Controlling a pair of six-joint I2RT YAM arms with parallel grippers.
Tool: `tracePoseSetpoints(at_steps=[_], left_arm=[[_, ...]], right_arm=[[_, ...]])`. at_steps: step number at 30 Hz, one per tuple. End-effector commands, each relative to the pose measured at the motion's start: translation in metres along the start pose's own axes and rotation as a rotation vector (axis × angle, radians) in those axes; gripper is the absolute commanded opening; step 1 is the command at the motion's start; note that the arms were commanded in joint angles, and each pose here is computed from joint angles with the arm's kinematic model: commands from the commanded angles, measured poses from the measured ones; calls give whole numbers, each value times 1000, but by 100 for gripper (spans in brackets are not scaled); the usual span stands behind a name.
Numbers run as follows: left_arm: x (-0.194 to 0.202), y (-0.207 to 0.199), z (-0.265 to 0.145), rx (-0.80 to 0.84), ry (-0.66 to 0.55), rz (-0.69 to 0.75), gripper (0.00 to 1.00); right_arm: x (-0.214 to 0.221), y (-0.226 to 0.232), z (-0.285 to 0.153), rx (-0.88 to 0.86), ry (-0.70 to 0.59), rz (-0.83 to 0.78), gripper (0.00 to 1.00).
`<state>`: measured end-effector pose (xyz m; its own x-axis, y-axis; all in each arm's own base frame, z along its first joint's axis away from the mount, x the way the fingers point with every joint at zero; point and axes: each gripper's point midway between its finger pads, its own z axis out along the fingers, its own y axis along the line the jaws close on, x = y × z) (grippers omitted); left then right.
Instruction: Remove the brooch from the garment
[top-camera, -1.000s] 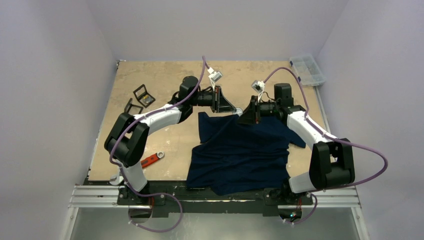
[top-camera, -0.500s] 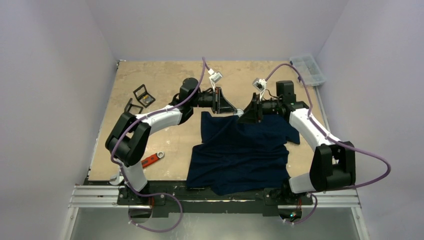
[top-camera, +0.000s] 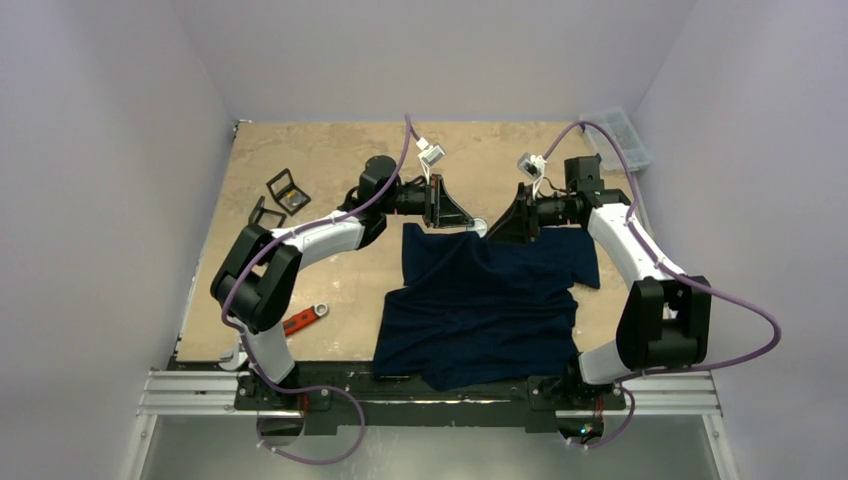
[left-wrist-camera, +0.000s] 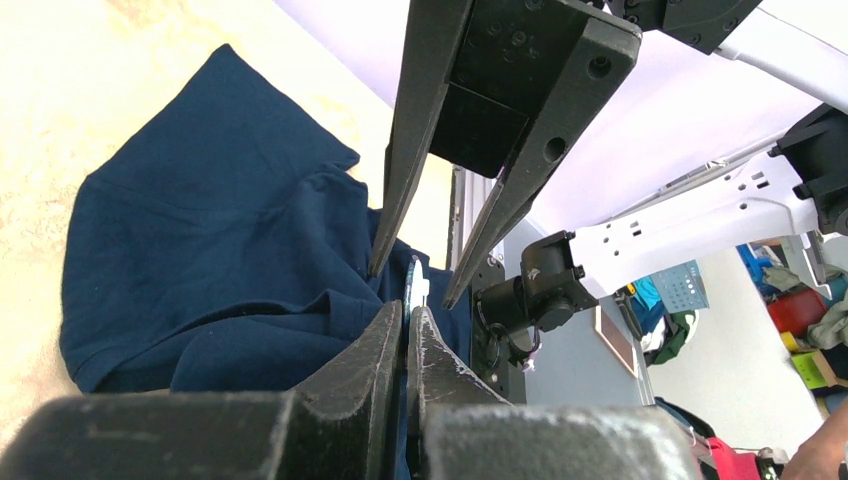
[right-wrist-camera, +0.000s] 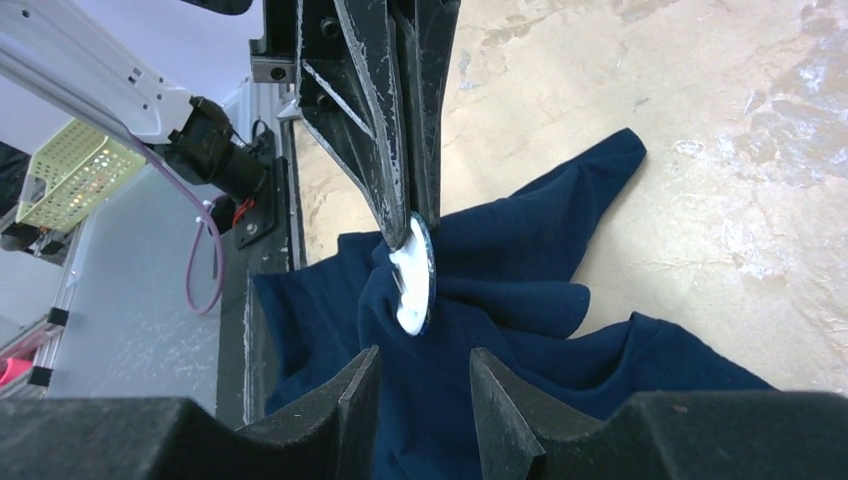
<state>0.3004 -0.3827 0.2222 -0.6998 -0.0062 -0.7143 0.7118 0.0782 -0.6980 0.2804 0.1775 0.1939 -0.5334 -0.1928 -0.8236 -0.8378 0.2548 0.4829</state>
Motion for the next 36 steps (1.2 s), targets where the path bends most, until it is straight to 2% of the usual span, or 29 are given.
tracePoseSetpoints(at_steps=[1, 8, 12, 14, 17, 18, 21, 24, 29, 36], left_arm=[[-7, -10, 2, 45, -16, 50, 0], [-7, -10, 3, 48, -18, 44, 0], [-7, -12, 4, 52, -16, 45, 0], [-7, -12, 3, 51, -18, 45, 0], [-6, -12, 3, 49, -16, 48, 0], [-6, -12, 3, 49, -12, 56, 0], [0, -10, -2, 40, 18, 85, 20], [9, -2, -17, -19, 81, 177, 30], [13, 5, -41, -106, 207, 520, 40], [13, -4, -50, -54, 254, 832, 49]], right_arm=[[-20, 8, 1, -41, -49, -41, 41], [-22, 8, 7, -42, -61, -37, 37], [-23, 8, 8, -47, -66, -27, 29], [-23, 8, 8, -49, -67, -26, 23], [-23, 9, 8, -54, -66, -33, 2], [-23, 10, 8, -56, -64, -39, 0], [-22, 11, 5, -47, -45, -62, 0], [-18, 10, 2, -16, 1, -98, 0], [-11, 10, 0, 11, 88, -188, 0], [-10, 13, 3, 13, 178, -307, 0]])
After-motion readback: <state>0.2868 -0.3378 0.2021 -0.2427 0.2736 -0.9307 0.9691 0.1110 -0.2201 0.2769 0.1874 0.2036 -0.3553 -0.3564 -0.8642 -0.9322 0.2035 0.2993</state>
